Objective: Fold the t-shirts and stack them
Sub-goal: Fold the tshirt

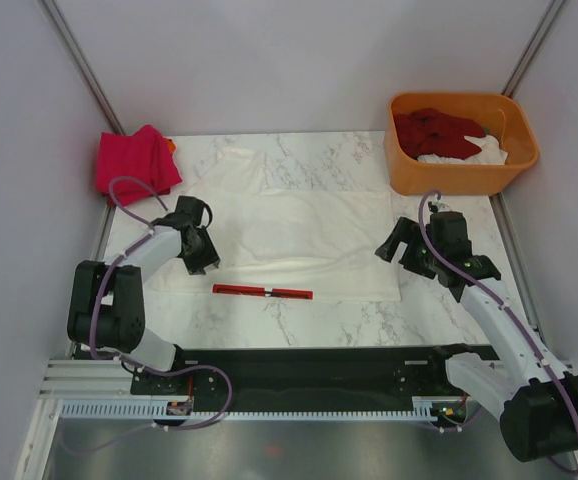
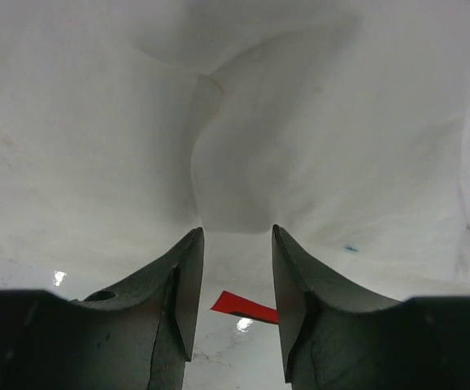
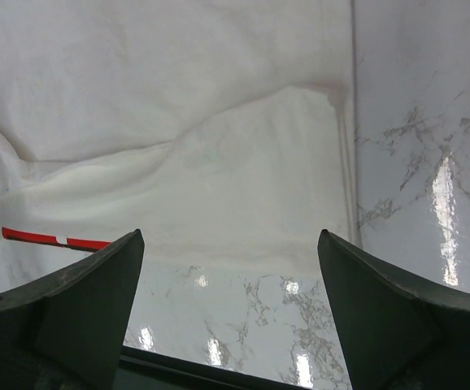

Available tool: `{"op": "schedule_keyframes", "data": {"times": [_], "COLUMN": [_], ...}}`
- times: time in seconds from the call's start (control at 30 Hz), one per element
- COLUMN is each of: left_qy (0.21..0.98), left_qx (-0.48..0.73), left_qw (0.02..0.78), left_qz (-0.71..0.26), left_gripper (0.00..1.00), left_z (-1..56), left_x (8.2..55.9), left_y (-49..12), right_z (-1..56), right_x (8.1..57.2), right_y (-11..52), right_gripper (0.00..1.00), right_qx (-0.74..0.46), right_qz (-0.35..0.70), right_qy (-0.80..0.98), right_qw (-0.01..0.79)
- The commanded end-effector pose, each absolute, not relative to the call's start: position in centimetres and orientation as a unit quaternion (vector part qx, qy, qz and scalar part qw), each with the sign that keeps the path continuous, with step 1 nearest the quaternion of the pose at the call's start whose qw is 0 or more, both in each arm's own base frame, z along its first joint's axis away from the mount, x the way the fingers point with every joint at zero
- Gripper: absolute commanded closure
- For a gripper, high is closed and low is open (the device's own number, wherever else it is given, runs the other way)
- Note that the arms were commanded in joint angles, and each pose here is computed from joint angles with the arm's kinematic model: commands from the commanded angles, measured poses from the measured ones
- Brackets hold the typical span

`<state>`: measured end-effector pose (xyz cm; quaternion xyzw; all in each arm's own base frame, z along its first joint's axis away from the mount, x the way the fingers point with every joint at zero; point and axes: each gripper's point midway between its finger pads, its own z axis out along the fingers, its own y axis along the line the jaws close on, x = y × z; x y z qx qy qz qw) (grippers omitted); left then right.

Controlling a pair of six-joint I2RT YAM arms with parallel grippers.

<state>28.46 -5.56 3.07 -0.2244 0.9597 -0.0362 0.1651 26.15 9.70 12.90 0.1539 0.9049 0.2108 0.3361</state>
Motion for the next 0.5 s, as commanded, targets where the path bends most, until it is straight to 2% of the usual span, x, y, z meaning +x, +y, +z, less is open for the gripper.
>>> {"op": "schedule_keyframes", "data": {"times": [0.0, 0.17, 0.4, 0.47], "left_qy": [0.951, 0.952, 0.952, 0.951], "left_qx": [-0.24, -0.237, -0.236, -0.239], "left_qw": [0.192, 0.192, 0.193, 0.197], "left_qz": [-0.022, -0.014, 0.003, 0.008], "left_gripper": [0.54, 0.53, 0.43, 0.43], "left_z": [2.9, 2.0, 1.4, 1.4], "left_x": [29.6, 29.9, 30.1, 30.2], "left_y": [-5.3, -5.5, -5.1, -4.8], "right_z": [12.4, 12.0, 11.8, 11.8], "right_x": [26.1, 25.9, 25.6, 25.5], "right_y": [9.4, 9.0, 8.6, 8.6], "right_gripper": [0.04, 0.04, 0.03, 0.03], "right_qx": [0.142, 0.137, 0.131, 0.13], "right_qz": [0.196, 0.184, 0.171, 0.17], "right_qy": [0.909, 0.914, 0.919, 0.92], "right_qw": [0.339, 0.333, 0.33, 0.329]}}
